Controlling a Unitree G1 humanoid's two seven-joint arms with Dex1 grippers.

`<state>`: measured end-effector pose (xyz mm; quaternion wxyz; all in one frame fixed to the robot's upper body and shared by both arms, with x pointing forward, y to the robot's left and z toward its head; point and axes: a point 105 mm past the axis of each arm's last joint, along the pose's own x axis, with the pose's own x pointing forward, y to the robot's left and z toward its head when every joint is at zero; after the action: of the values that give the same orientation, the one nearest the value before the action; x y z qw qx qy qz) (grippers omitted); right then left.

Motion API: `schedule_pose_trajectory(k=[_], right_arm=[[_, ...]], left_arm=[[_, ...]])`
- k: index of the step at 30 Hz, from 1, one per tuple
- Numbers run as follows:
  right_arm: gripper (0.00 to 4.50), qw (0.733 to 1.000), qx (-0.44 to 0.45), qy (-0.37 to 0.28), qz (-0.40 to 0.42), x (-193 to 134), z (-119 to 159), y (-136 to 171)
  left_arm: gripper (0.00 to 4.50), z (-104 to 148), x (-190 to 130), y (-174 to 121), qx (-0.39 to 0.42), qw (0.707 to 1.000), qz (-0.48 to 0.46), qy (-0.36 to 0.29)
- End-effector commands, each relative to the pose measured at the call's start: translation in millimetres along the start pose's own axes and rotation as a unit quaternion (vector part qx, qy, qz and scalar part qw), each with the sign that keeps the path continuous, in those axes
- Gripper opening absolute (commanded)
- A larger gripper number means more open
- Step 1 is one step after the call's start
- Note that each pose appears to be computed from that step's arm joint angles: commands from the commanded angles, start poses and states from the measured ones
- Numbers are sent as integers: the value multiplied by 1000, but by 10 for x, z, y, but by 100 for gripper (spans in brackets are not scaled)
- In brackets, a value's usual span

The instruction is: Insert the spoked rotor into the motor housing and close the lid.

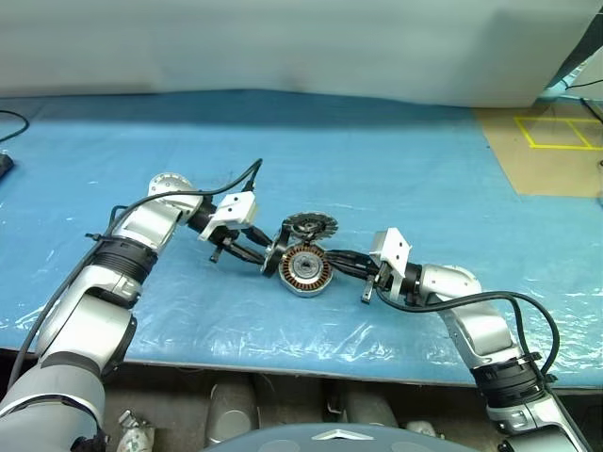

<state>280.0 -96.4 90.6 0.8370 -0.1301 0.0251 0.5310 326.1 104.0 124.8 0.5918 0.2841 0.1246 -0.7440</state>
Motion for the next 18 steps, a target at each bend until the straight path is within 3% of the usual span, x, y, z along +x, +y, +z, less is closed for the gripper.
schedule_pose_trajectory(k=[1,18], right_arm=[[22,1000,-11,-12,-6,-64,28,-39],[22,1000,4,14,-18,-218,-220,-27]], left_arm=[[140,68,-8,71,25,1000,0,8],[140,305,9,166,40,999,-13,-2]])
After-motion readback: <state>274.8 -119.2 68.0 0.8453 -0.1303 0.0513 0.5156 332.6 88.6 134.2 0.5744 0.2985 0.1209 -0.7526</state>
